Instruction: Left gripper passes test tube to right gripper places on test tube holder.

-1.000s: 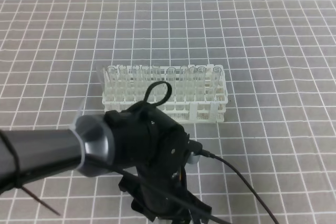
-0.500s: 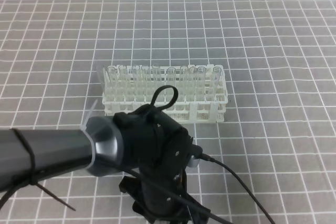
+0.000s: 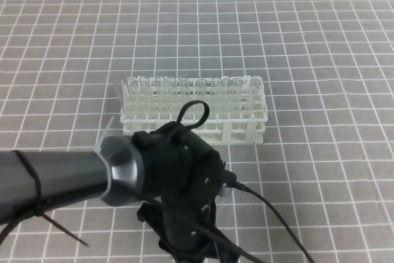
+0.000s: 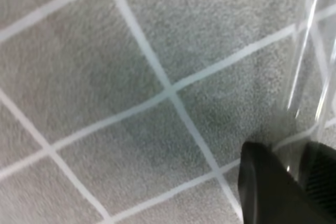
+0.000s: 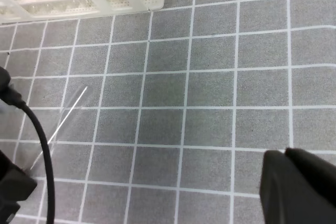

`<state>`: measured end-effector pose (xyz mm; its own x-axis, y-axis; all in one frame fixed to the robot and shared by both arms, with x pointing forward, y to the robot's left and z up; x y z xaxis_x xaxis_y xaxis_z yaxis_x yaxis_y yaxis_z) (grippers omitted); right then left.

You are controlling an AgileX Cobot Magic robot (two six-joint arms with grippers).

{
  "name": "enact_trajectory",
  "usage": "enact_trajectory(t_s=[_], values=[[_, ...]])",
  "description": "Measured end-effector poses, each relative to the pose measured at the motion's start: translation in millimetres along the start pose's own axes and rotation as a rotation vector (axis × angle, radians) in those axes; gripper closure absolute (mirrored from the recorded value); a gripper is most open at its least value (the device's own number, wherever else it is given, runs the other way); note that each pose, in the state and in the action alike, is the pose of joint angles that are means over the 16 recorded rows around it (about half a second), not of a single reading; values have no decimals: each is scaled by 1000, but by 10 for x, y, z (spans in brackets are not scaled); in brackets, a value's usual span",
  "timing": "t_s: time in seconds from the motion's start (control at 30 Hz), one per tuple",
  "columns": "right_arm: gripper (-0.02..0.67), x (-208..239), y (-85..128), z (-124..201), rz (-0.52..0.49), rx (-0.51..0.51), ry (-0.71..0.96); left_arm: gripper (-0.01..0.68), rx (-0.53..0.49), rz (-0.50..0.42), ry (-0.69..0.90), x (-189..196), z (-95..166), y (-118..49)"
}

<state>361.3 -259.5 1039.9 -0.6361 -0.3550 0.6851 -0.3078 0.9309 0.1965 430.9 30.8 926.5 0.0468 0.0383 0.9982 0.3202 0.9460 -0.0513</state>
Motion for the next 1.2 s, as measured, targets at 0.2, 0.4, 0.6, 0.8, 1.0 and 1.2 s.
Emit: enact_trajectory(t_s=[0.2,0.4,0.6,0.8,1.0,1.2], values=[[662,0,7,14,-7,-1,14,614,-50,7,-40,94,-2,13],[662,2,32,24,-32,-11,43,619,-94,68,-166,413,15,19],[662,0,85,-29,-91,-22,78,616,-125,155,-369,853,106,88],[662,-4,166,-191,-180,-17,86,616,-120,222,-577,1161,308,282],[662,-36,302,-432,-276,33,71,605,-74,275,-715,1190,544,532],[662,-148,556,-681,-361,126,83,611,-36,351,-822,1134,765,728]])
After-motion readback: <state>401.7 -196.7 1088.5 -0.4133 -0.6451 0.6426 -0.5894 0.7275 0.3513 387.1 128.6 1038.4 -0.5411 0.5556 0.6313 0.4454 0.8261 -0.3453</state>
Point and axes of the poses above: a point on each arm's last joint axis where the gripper is mounted, x pointing back along that axis away from the gripper, y along the wrist's bending axis when the last joint is at zero, z = x × y, the point moved 1 cm from there along -x, pointing out along that axis toward the gripper, and after that the axes turned 13 degrees about x, right-handed, at the moved point
